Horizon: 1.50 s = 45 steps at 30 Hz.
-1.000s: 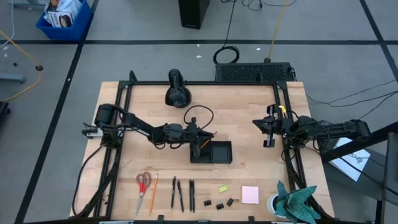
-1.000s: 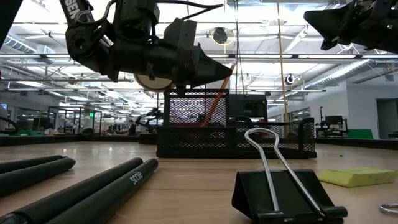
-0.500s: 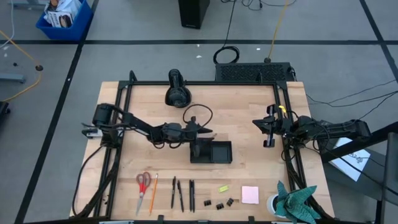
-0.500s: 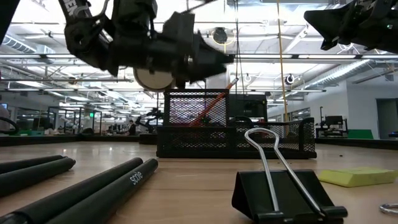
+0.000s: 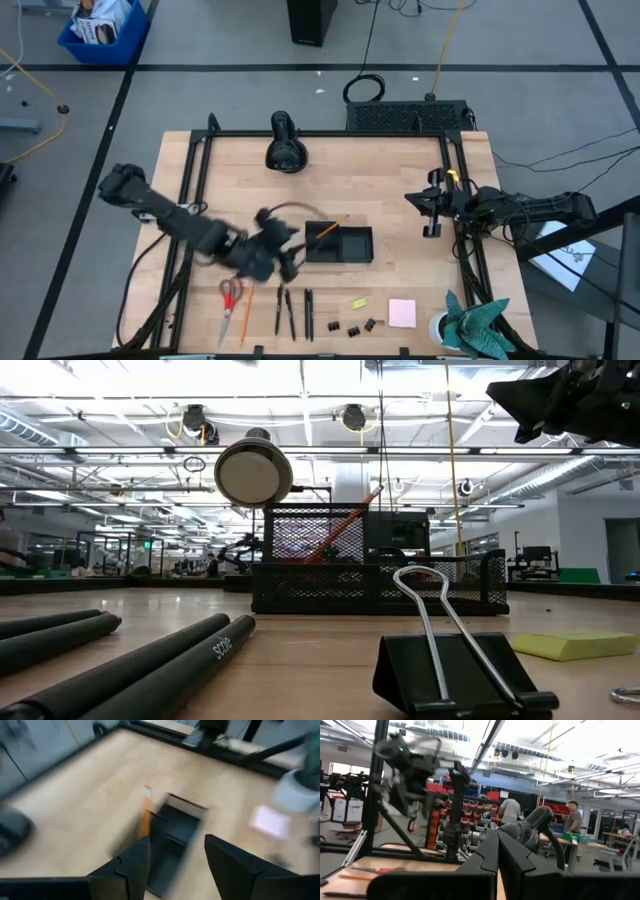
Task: Pick and place office supplies into organizer
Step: Put the pencil into the desk organizer
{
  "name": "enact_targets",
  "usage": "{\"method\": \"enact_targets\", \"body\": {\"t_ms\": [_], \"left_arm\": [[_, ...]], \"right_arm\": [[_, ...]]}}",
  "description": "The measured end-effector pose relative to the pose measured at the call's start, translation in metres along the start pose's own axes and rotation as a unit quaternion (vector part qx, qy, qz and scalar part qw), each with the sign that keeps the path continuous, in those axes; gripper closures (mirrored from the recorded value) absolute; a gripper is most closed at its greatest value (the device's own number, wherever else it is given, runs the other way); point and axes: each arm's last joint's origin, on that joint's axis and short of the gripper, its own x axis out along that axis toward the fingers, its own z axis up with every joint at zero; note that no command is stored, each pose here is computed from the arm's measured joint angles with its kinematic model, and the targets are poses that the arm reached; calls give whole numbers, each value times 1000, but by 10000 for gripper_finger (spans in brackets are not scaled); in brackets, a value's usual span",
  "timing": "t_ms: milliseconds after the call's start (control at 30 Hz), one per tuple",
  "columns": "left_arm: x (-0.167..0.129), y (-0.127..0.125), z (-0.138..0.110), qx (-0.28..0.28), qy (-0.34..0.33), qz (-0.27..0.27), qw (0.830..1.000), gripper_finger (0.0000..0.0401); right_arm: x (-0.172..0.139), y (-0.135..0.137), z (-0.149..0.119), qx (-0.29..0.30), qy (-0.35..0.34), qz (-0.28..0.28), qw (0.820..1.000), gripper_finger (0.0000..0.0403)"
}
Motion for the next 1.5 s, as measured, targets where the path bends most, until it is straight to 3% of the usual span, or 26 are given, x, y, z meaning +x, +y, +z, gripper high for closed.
{"method": "enact_targets", "body": {"t_ms": [100,233,333,400,533,600,833,1033,1200,1500], "left_arm": [[-15,-19,-17,-60,59,1,996,206],[-13,-44,-47,-114,166,2,979,206],[0,-54,-76,-151,259,36,953,208],[8,-55,-93,-184,303,87,931,216],[19,-56,-112,-255,343,163,889,236],[24,-58,-120,-259,357,177,880,246],[30,-59,-128,-260,363,195,873,259],[24,-52,-130,-253,364,237,865,244],[21,-47,-142,-261,379,267,847,225],[34,-38,-165,-277,389,259,839,212]], "right_arm": [[0,0,0,14,-2,0,1000,403],[0,0,0,30,-1,0,1000,403],[0,0,0,34,-1,0,999,403],[0,0,0,36,-1,0,999,403],[0,0,0,46,-2,0,999,403],[0,0,1,47,-3,0,999,403],[0,0,1,47,-5,0,999,403],[0,0,2,47,-8,0,999,403],[0,0,1,46,-8,0,999,403],[0,0,2,46,-9,0,999,403]]}}
